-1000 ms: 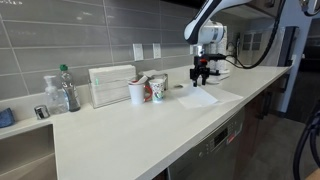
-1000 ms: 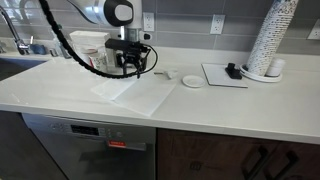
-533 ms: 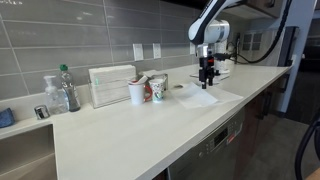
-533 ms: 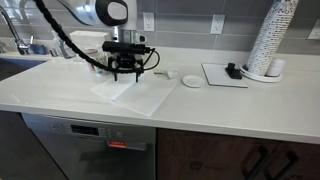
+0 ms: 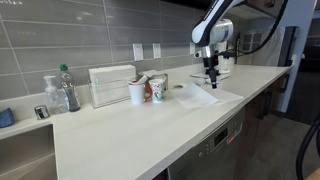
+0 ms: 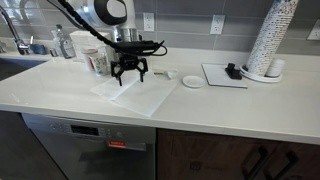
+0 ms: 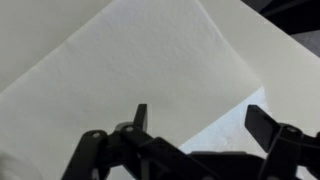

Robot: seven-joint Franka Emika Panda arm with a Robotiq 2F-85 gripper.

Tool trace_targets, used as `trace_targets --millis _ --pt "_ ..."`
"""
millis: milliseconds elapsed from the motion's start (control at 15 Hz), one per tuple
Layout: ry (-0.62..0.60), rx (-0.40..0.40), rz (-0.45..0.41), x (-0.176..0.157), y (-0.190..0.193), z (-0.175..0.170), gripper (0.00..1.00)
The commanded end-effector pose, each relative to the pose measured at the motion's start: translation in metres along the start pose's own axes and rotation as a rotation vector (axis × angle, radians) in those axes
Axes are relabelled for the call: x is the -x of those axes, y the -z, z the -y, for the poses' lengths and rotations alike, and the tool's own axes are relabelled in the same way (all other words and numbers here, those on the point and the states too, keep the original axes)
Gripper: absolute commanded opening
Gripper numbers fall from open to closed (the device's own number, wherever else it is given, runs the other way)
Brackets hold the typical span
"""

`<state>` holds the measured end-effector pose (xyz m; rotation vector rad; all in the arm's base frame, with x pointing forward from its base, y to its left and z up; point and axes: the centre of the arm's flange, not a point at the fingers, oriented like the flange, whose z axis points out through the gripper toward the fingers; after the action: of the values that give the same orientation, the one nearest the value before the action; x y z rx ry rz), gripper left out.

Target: Move the folded white paper to the edge, pick it up and unfold it

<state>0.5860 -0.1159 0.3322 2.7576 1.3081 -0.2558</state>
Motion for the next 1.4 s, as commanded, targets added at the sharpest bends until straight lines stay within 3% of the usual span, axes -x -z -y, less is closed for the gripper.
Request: trace_targets --millis 0,67,133,533,867,1333 --pt "0.184 0.066 -0.034 0.004 0.001 0.004 1.00" --pt "0.203 0.080 -0.110 0.002 0.006 0.002 1.00" --pt "0.132 0.055 -0.044 -0.005 0.004 -0.004 1.00" --pt "0.180 0.090 -0.077 -0.006 0.010 -0.005 1.00" --pt "0.392 0.114 -0.114 -0.021 0.000 -0.012 1.00" --pt "0.523 0.140 -0.201 -0.031 -0.016 -0.026 1.00"
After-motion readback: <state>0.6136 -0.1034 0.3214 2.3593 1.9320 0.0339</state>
